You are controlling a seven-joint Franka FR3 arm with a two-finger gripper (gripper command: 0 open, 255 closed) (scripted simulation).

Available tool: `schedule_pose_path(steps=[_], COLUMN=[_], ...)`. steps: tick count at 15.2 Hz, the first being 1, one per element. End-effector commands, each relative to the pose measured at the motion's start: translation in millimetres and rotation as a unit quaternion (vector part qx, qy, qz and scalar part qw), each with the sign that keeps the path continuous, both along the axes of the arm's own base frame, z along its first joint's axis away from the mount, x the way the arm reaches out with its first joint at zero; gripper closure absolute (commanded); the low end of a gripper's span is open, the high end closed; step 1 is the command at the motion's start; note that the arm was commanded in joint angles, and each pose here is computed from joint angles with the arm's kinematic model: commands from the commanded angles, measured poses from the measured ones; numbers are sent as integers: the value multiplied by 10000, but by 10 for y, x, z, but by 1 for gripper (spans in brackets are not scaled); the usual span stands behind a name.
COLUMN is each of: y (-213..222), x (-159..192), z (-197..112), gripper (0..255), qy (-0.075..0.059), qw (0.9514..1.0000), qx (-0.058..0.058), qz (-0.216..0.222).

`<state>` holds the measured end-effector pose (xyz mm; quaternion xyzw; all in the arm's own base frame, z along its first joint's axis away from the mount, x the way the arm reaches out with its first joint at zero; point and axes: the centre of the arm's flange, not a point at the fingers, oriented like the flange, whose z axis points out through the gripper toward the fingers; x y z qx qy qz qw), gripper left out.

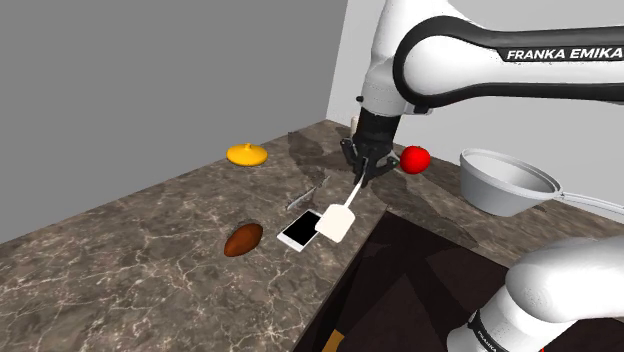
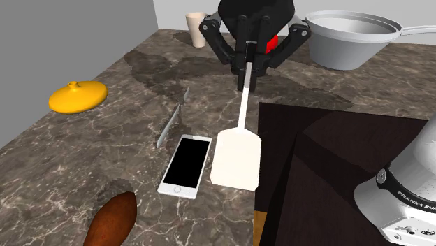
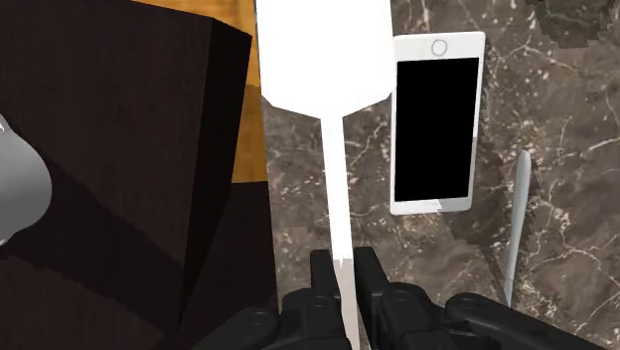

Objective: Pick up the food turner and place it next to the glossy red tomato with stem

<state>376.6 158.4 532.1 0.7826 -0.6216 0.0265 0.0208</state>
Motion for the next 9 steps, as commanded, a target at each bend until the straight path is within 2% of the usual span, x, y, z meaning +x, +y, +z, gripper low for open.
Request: schedule_pose_path(steps=[1, 9], y=[-274, -1320], x=[-50, -200], z=[16, 17], gripper=[255, 255], qy=[1, 1], qw=[10000, 10000], qx=[5, 5], qz=[8, 8])
